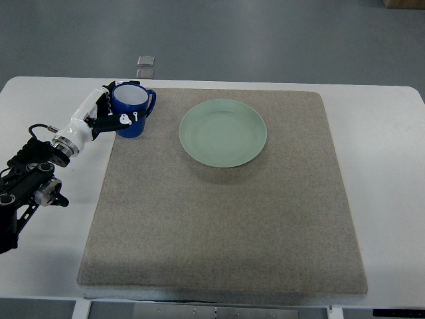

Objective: Place cup left of plate with left hand

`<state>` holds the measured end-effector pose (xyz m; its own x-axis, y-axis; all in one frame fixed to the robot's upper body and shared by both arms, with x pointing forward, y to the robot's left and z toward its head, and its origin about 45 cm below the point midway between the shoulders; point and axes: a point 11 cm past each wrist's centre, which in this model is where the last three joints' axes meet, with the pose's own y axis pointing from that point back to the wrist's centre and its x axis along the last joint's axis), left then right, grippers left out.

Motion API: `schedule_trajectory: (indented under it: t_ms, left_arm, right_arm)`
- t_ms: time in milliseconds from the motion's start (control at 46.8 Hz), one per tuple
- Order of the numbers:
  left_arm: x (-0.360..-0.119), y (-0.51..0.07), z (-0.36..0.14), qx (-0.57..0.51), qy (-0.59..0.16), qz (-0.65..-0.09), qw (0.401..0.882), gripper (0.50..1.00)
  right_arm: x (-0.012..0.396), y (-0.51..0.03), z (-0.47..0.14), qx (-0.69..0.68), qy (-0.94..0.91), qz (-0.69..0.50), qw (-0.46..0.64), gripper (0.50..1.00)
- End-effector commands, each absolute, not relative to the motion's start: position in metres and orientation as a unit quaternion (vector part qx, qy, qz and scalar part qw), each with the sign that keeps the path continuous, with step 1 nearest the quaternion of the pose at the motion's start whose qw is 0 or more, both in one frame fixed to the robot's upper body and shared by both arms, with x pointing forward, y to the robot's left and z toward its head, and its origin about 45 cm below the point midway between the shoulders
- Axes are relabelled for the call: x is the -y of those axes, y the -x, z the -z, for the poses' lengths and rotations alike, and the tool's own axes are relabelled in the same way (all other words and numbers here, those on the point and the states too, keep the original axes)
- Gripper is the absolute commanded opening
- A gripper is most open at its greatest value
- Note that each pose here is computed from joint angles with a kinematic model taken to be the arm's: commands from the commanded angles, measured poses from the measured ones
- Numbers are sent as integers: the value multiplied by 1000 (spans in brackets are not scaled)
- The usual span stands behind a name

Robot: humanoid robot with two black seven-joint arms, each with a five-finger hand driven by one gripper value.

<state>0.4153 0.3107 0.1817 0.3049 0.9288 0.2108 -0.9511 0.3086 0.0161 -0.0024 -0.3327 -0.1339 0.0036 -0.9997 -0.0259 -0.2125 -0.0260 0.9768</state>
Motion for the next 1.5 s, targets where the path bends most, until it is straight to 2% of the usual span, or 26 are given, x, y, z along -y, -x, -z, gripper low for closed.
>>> schedule_trajectory:
  t_ms: [0,257,299,363,428,470,556,641,705,1090,1475]
  left_arm:
    - [-312,-413,-177,76,-72,-586,803,500]
    - [-311,-411,-169,51,-59,-593,801,500]
    - [-311,-411,-169,51,-59,-594,801,569]
    - [-312,-411,-168,48,-58,-595,800,734]
    - [-312,-411,-168,47,-57,-595,800,799]
    - [-311,-411,-167,47,-58,-595,801,876]
    - [-312,-410,-167,47,-59,-594,801,958]
    - [-312,-410,-167,47,-58,-593,801,969]
    - [-310,-410,-166,46,-58,-591,803,996]
    - [-322,-414,-178,27,-26,-612,790,999]
    - [-331,-418,-207,-27,39,-557,829,1000]
  right_arm:
    - [333,3,134,544,-557,450,437,932]
    - [333,2,134,544,-558,450,437,932]
    - [333,2,134,544,-558,450,437,932]
    - [333,3,134,544,-557,450,437,932]
    - [333,2,134,544,-558,450,437,932]
    - [333,3,134,544,-557,450,437,932]
    - [333,3,134,544,-557,450,437,932]
    - [333,2,134,544,-558,450,437,932]
    - [333,2,134,544,-558,450,437,932]
    - [333,3,134,544,-557,450,437,932]
    - [333,2,134,544,-558,450,437,932]
